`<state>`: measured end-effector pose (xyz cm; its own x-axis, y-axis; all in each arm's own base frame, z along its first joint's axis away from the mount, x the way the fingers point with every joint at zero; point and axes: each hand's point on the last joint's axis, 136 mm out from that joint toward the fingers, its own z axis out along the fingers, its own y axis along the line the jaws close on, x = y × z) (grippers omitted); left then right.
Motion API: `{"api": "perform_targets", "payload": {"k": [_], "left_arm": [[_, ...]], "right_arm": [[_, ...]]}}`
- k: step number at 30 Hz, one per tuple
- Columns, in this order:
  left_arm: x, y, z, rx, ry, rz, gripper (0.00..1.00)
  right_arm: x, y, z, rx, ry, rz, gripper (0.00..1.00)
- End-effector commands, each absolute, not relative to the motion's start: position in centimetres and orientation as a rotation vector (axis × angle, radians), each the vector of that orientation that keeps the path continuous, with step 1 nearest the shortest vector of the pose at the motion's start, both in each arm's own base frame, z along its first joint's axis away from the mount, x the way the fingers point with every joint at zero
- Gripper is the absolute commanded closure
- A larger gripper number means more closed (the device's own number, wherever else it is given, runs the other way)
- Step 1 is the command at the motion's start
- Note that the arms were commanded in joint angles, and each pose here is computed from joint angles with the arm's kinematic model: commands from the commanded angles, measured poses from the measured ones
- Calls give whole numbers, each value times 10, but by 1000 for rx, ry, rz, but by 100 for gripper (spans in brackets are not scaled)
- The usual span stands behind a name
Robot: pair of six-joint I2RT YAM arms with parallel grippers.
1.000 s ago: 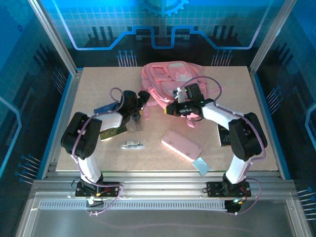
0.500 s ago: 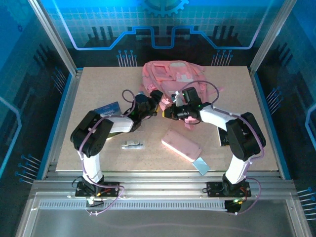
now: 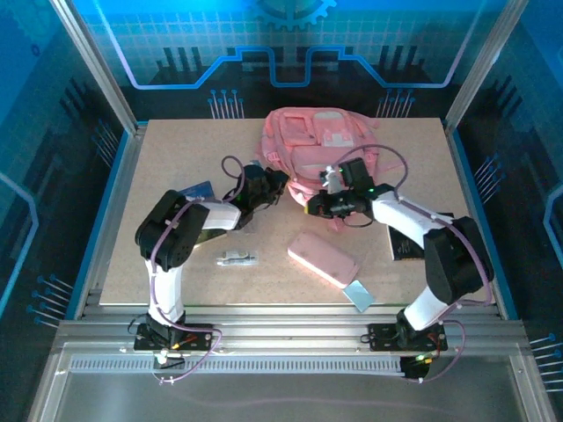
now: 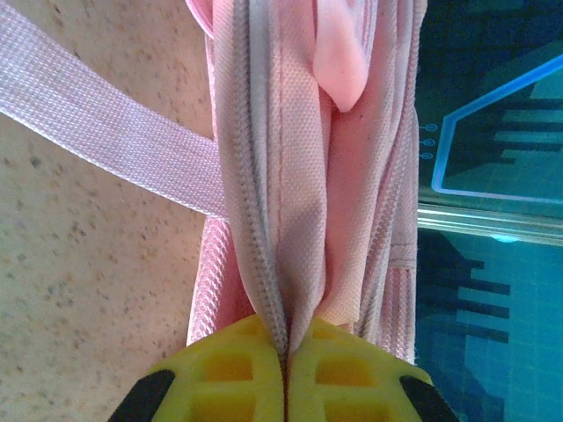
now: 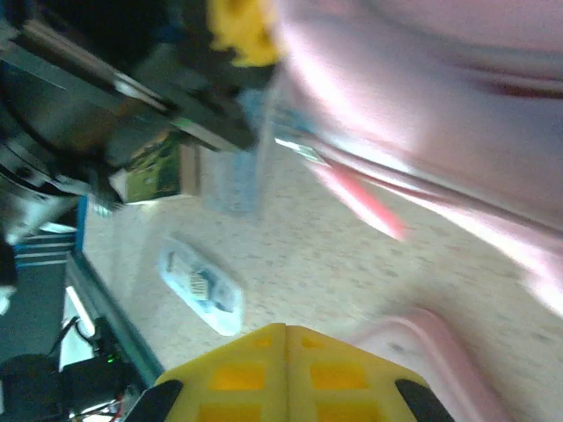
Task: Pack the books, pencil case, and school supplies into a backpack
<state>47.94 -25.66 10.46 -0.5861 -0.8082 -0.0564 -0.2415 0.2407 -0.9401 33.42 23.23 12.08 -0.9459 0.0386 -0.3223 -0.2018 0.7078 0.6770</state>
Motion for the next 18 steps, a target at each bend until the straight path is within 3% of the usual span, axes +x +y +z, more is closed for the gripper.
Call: {"api": "perform_targets", "payload": {"k": [1,6,13,14,18], "left_arm": [[497,-245,137,-852,1931,-1360,100],[497,-237,138,-823,1958,-1343,100],[484,-256,146,-798,1968,-1408,100],[481,-259,148,-801,1962,-1416,100],[470,-272,164,-784,1934,-1424,100]], "right_arm": [[316,173,90,-50,2778,879,100],[332,122,94,32,2765,683,100],[336,170,132,-69,2621,871,100],[334,180,137,-80,2606,883,98],[327,217,148,-104,2558,922,74]]}}
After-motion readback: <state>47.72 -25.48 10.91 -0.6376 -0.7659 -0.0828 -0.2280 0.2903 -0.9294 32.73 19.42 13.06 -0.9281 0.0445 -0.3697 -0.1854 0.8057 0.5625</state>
